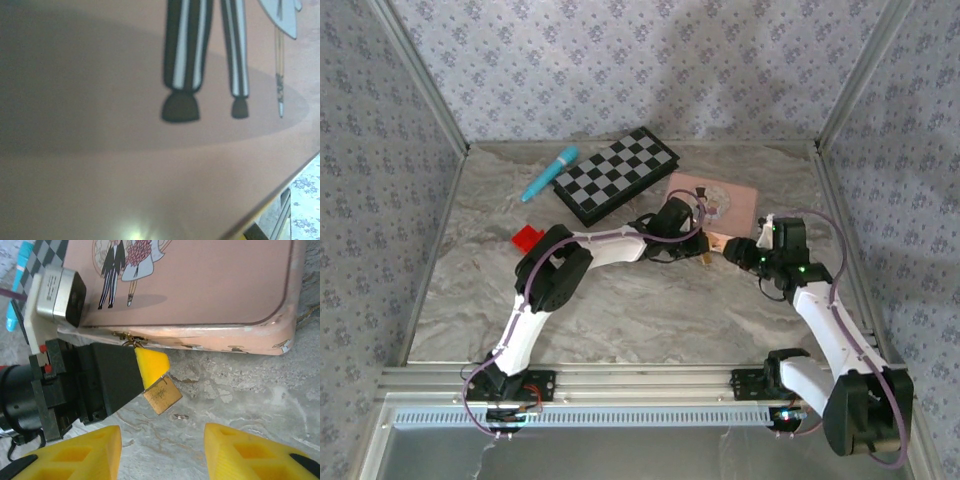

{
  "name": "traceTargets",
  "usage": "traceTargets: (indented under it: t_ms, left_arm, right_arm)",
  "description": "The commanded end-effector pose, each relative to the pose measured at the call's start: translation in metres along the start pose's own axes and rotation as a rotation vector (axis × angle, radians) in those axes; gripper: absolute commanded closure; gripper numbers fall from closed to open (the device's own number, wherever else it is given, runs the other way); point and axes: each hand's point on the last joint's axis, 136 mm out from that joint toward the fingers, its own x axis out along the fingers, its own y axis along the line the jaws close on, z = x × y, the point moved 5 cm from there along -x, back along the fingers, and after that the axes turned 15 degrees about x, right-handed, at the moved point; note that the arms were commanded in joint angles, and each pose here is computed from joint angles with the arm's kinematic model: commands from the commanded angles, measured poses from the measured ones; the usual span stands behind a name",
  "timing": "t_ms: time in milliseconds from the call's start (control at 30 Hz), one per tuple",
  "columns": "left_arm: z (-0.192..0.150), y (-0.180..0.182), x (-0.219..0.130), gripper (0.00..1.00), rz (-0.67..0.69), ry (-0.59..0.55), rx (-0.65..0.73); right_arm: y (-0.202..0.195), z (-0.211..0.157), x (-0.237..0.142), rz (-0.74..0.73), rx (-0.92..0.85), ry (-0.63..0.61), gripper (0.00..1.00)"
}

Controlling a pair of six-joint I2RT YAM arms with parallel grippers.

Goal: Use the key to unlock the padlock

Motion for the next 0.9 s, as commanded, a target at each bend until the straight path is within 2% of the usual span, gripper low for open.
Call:
traceTargets:
  t_ms: [0,167,367,533,733,867]
  left_arm:
    - [0.006,-0.005,0.001,0.88,0.003,0.007,0.042]
    - [0.005,0.002,-0.009,0.53,0.03,-0.003,0.042]
    - [0.01,0.012,-0.035,0.36,0.016,-0.074,-0.011]
    - [0.011,0.02,-0.055,0.35,0.015,-0.118,-0.045]
    - [0.018,0.037,-0.077,0.35,0.02,-0.168,-0.094]
    - [0.01,0.039,-0.075,0.35,0.001,-0.168,-0.112]
  right_arm:
    - [0.001,0.0,-0.003,-0.047,-0.059,-0.025,0.52]
    - [0.006,-0.003,-0.004,-0.072,-0.113,-0.058,0.5]
    - [0.01,-0.004,-0.003,-0.085,-0.13,-0.066,0.48]
    - [0.015,-0.014,0.003,-0.119,-0.217,-0.044,0.49]
    - [0.018,-0.038,0.028,-0.292,-0.403,0.057,0.48]
    - [0.014,-0.038,0.042,-0.424,-0.418,0.091,0.47]
